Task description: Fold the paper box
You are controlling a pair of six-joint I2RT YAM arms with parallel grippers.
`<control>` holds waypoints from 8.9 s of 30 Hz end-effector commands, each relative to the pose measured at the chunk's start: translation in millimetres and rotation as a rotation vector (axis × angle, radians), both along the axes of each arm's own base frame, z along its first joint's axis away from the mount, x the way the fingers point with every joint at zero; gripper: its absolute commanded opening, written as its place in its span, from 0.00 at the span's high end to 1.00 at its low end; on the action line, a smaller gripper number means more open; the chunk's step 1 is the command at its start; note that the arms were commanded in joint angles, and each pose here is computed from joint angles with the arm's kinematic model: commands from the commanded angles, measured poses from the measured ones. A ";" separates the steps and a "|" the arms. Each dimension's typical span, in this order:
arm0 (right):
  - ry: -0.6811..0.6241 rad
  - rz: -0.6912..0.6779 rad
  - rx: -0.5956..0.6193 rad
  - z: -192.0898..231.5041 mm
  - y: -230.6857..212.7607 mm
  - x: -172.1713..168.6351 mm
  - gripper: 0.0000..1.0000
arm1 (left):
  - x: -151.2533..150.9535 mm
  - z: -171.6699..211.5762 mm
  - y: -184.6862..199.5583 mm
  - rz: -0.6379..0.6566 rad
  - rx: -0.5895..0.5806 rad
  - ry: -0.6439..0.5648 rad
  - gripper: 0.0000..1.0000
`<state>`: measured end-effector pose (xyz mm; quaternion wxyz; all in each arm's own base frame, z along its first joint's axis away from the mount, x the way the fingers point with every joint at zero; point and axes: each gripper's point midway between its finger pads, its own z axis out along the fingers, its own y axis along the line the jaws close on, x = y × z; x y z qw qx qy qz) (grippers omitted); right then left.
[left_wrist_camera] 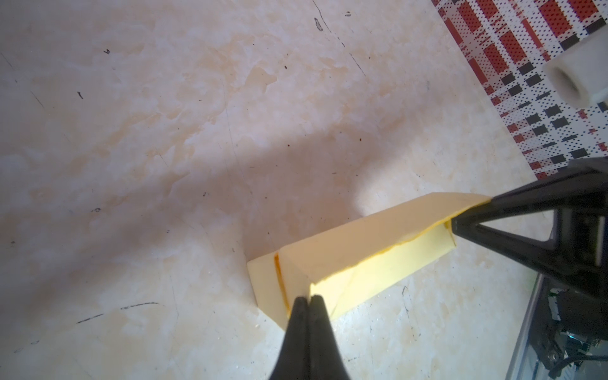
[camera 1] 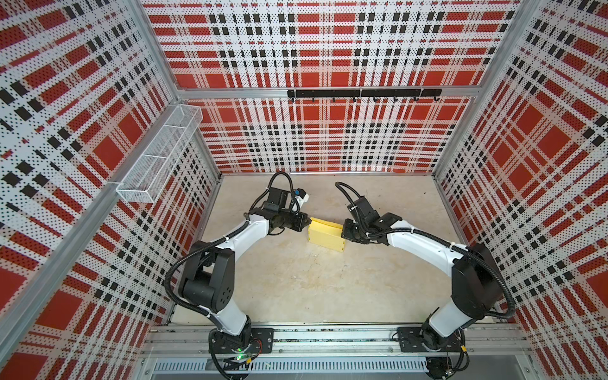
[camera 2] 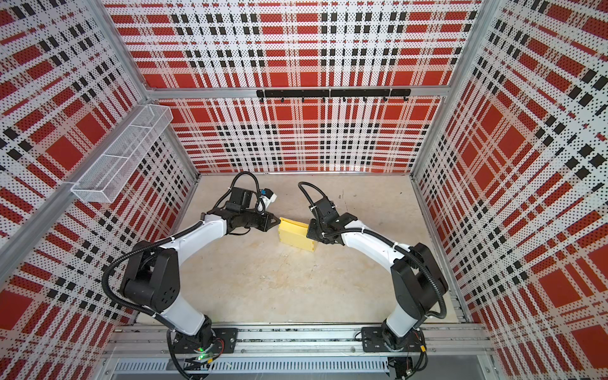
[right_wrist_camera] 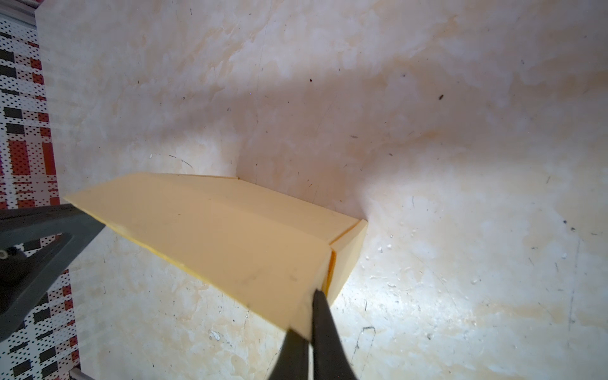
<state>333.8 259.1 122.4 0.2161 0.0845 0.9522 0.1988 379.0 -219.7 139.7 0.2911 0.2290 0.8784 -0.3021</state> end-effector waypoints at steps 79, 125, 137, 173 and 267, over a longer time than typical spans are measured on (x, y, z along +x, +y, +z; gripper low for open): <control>-0.227 0.332 0.207 37.3 31.4 17.1 0.81 | -9.3 -35.1 -1.7 -0.040 0.063 0.012 1.00; -0.215 0.364 0.167 -9.8 34.1 1.7 0.83 | -12.0 -24.4 -2.1 -0.041 0.051 -0.004 0.99; -0.224 0.372 0.166 -6.7 38.8 0.3 0.83 | -11.2 -19.7 3.4 -0.032 0.048 -0.017 0.94; -0.284 0.509 0.014 15.5 76.0 -3.1 0.81 | -11.5 -24.2 1.8 -0.038 0.050 -0.010 0.96; -0.182 0.540 -0.076 -49.7 72.4 -15.6 0.84 | -0.8 -4.9 -9.2 -0.033 0.023 -0.005 1.00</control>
